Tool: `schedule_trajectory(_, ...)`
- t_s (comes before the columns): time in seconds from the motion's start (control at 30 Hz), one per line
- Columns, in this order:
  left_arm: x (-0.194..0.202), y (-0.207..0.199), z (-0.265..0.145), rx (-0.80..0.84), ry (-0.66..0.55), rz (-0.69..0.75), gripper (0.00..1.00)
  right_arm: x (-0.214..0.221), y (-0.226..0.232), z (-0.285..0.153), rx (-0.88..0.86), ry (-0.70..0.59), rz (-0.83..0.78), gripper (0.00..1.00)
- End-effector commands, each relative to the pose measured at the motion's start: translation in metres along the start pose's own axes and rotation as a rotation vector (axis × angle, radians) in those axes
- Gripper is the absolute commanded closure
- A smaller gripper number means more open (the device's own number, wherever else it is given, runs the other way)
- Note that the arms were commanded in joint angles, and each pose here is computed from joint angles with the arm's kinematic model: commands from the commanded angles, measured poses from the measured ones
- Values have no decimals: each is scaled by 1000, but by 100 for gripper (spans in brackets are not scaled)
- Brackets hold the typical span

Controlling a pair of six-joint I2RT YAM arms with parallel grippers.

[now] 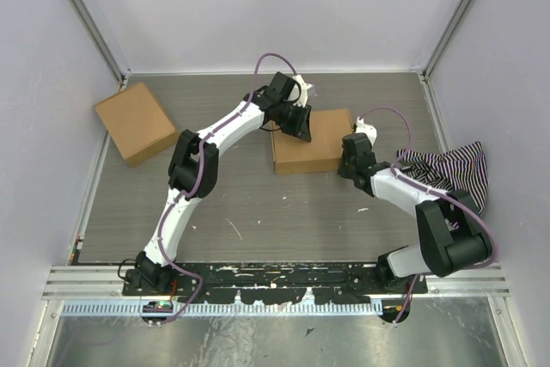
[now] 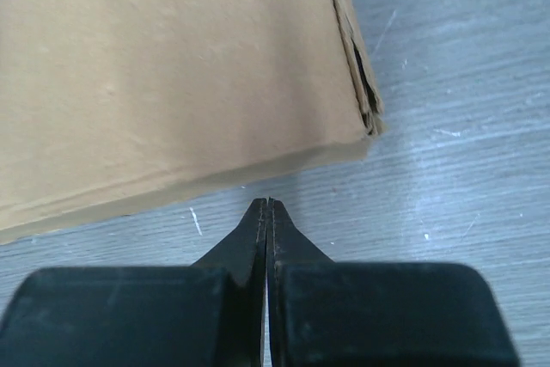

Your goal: Fold the paper box

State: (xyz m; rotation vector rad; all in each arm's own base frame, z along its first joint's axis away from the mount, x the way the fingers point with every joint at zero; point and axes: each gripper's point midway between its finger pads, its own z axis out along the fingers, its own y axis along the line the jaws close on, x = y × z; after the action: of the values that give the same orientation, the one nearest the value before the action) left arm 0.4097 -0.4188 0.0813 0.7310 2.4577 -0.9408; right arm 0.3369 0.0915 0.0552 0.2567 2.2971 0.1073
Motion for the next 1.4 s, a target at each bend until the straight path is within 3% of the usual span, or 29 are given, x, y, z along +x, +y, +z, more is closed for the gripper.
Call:
schedule_trajectory(0.0,62,14,5,-47,206,-82,67,-1,-8,2,68,0,48,99)
schedule_trajectory(0.17,63,13,7,-37,208,-80,68,-13,-2,18,75,-34,68,99)
schedule_trajectory(0.43,60,12,7,-27,202,-61,68,-24,29,35,-52,-58,97,99)
schedule_trajectory(0.67,50,14,-5,-61,169,-56,63,-22,22,12,-59,-58,95,99)
schedule_trajectory(0.83,23,12,-34,-128,75,-38,52,-28,19,-20,-92,-81,79,99)
schedule_trajectory(1.07,-22,-7,-105,-226,-98,19,42,-39,13,-62,-121,-128,67,97)
schedule_trajectory(1.13,-27,-12,-128,-258,-143,29,41,-43,10,-71,-124,-148,63,90)
schedule_trajectory(1.17,-27,-15,-141,-274,-167,32,40,-45,10,-76,-129,-158,59,81)
schedule_trajectory(1.27,-17,-13,-176,-349,-244,19,37,-49,9,-85,-140,-174,33,41)
schedule_trajectory(1.33,-5,-10,-195,-389,-288,-1,33,-53,10,-91,-153,-189,21,23)
schedule_trajectory(1.37,2,-9,-205,-407,-308,-6,9,-55,10,-95,-158,-200,21,18)
